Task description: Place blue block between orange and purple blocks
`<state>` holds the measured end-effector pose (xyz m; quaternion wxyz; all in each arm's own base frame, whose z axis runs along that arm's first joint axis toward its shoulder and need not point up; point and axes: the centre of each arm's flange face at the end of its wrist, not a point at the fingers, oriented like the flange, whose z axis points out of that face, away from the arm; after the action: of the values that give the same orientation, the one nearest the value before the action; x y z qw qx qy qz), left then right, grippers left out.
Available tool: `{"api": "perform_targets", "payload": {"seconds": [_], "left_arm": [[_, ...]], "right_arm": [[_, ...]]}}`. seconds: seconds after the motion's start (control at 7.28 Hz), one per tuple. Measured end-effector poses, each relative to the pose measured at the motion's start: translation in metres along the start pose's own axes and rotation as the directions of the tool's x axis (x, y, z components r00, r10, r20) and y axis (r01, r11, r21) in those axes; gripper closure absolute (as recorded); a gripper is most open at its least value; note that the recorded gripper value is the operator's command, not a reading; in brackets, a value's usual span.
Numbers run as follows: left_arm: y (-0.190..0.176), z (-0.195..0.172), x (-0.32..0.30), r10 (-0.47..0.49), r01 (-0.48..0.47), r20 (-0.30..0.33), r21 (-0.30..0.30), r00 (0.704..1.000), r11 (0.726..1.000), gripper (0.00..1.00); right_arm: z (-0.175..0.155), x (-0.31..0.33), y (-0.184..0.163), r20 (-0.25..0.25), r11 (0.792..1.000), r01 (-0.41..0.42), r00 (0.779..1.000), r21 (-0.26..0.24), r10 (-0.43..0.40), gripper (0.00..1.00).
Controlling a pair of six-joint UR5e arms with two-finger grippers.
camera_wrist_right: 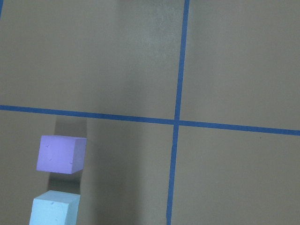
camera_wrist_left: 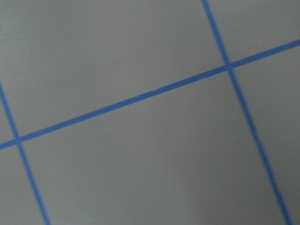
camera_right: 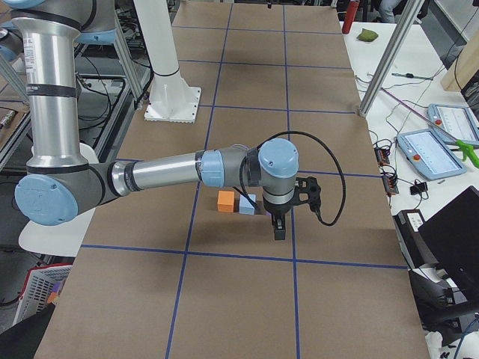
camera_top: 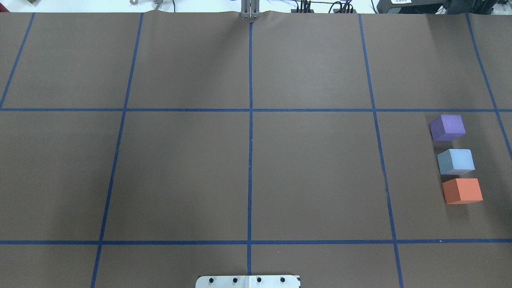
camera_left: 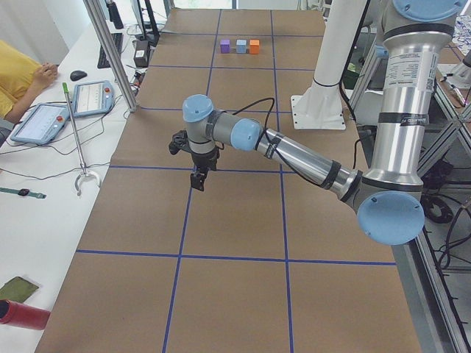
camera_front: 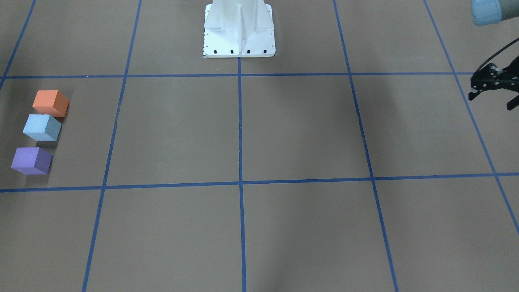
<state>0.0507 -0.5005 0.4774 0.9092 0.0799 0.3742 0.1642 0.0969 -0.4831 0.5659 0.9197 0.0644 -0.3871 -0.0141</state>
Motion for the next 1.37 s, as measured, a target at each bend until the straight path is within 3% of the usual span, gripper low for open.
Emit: {"api": "perform_targets", "payload": {"seconds": [0.69,1.37], "left_arm": [[0.053,-0.028,-0.089,-0.162,0.160,0.024,0.041,0.987,0.986,0.00],[0.096,0.003,-0.116,-0.212,0.212,0.013,-0.021,0.977,0.977,0.00]], "right_arm": [[0.007,0.005,0.014,-0.001,1.000,-0.006,1.000,-0.015,0.006,0.00],[-0.004,-0.007,0.022,-0.008,1.000,0.013,1.000,0.002,-0.012,0.00]]}}
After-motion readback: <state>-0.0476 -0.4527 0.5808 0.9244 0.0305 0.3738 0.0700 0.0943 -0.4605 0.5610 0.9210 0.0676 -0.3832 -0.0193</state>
